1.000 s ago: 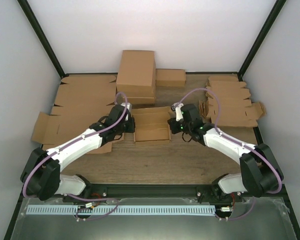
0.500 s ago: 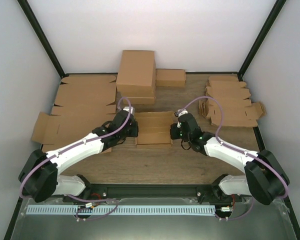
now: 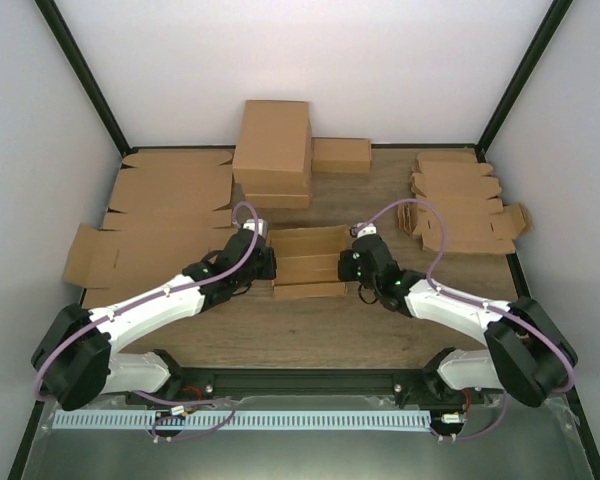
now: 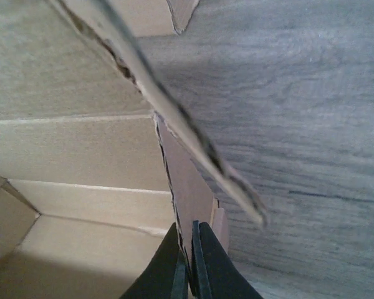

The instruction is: Fold the paper box

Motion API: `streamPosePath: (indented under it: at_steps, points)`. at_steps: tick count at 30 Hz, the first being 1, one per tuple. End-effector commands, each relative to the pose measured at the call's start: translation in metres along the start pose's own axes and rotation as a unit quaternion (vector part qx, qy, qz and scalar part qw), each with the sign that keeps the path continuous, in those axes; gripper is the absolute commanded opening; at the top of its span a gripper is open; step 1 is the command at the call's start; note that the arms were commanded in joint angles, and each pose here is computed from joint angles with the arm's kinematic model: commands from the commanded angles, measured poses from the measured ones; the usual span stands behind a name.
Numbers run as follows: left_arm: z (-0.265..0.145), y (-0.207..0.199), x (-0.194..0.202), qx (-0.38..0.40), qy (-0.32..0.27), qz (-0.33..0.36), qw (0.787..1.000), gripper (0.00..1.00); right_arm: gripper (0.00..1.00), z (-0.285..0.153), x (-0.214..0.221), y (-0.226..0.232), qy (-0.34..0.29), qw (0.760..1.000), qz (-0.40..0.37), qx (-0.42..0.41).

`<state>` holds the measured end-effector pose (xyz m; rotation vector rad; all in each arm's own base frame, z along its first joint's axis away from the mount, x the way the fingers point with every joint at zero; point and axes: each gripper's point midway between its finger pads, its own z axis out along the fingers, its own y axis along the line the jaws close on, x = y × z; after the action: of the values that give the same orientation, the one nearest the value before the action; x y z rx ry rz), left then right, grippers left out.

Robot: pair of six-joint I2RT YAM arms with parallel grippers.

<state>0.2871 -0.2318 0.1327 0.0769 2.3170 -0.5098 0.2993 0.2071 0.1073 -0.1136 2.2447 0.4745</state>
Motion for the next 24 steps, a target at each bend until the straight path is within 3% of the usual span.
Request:
streamPosePath:
  at_steps: [1,24]
  points:
    - [0.004,0.007,0.014,-0.011,0.015,-0.007,1.0,0.04,0.01,0.008,0.007,0.001,0.014,1.0,0.02,0.015]
    - [0.006,0.002,0.038,0.028,0.045,-0.05,0.997,0.05,0.01,0.009,0.005,0.002,-0.005,1.0,-0.001,0.029]
